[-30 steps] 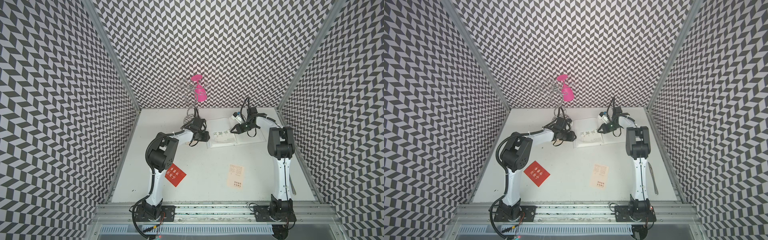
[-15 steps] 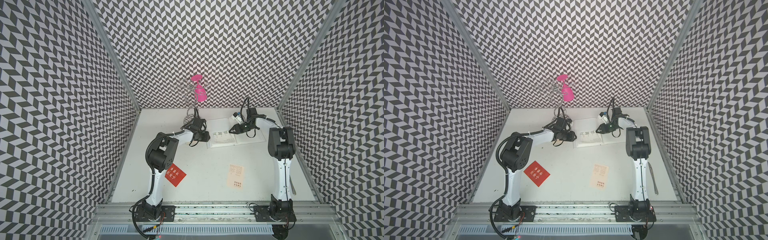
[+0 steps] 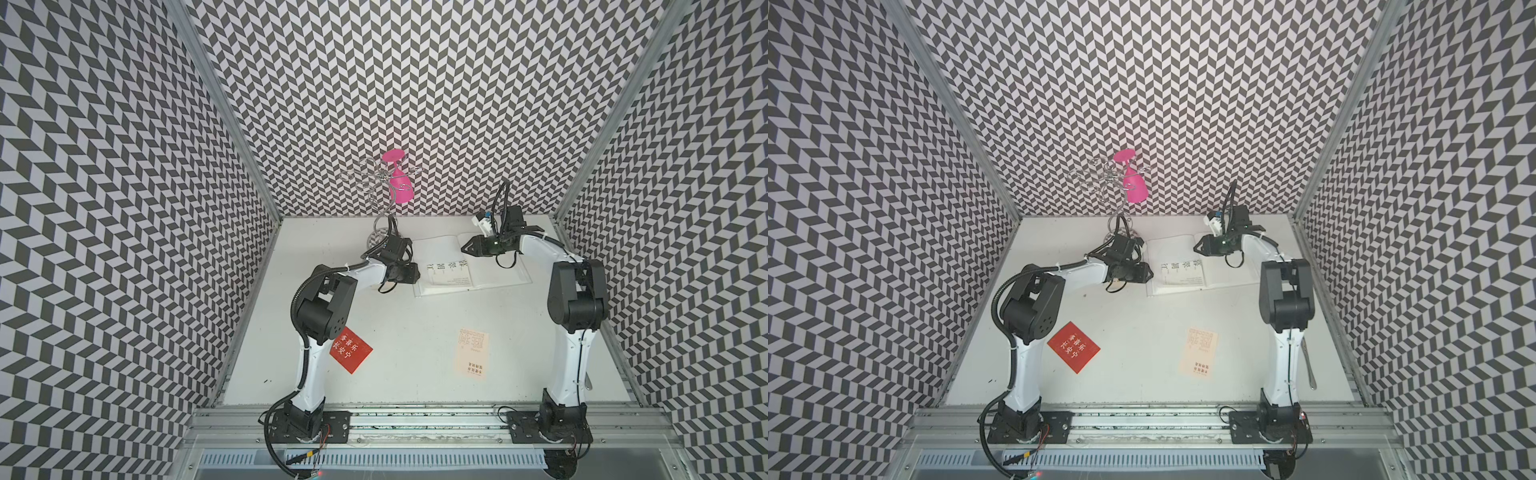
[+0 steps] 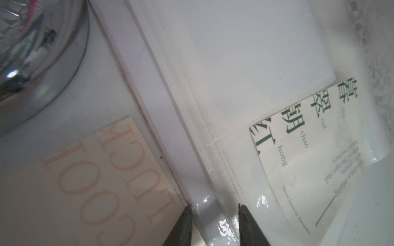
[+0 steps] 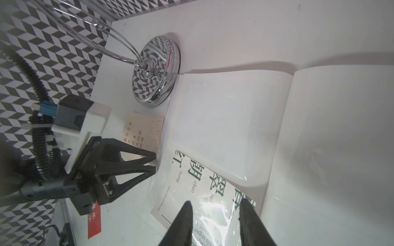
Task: Place the photos into the photo albums
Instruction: Insert the photo into the photo album.
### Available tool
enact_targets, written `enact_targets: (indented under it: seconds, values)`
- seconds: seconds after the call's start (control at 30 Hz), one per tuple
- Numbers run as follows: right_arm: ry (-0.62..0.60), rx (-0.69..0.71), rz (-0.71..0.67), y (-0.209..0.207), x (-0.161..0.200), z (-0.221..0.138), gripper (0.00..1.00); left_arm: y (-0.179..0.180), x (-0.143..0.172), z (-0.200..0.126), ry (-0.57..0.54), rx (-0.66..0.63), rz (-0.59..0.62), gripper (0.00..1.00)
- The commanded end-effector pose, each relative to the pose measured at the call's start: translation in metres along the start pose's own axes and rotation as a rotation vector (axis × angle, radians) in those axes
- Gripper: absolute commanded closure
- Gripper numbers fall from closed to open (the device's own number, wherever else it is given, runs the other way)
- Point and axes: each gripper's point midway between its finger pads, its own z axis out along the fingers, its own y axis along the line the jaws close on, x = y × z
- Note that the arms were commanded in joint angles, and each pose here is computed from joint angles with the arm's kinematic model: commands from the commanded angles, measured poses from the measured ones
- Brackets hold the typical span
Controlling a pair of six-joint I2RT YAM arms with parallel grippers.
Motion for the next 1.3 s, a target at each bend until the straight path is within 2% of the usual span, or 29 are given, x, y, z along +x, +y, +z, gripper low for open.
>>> enact_targets:
  seconds: [0.0,0.37,0.57,0.8,1.27]
  values:
    - [-0.015,0.012,0.020,0.004,0.003,0.003,0.63,-0.014,-0.014,-0.019,-0.046,0.026,-0.001,0.62]
    - [0.049,0.097,0.045,-0.009,0.032,0.023,0.63,-0.022,-0.023,-0.029,-0.084,0.055,-0.005,0.59]
    - [0.026,0.163,0.043,-0.015,0.027,0.016,0.62,-0.023,-0.018,-0.023,-0.070,0.071,-0.015,0.59]
    - [0.029,0.179,0.054,-0.018,0.029,0.017,0.61,-0.024,-0.014,-0.019,-0.054,0.085,-0.021,0.58]
    - [0.059,0.067,0.037,0.008,0.043,0.036,0.61,-0.022,-0.015,-0.019,-0.054,0.083,-0.025,0.58]
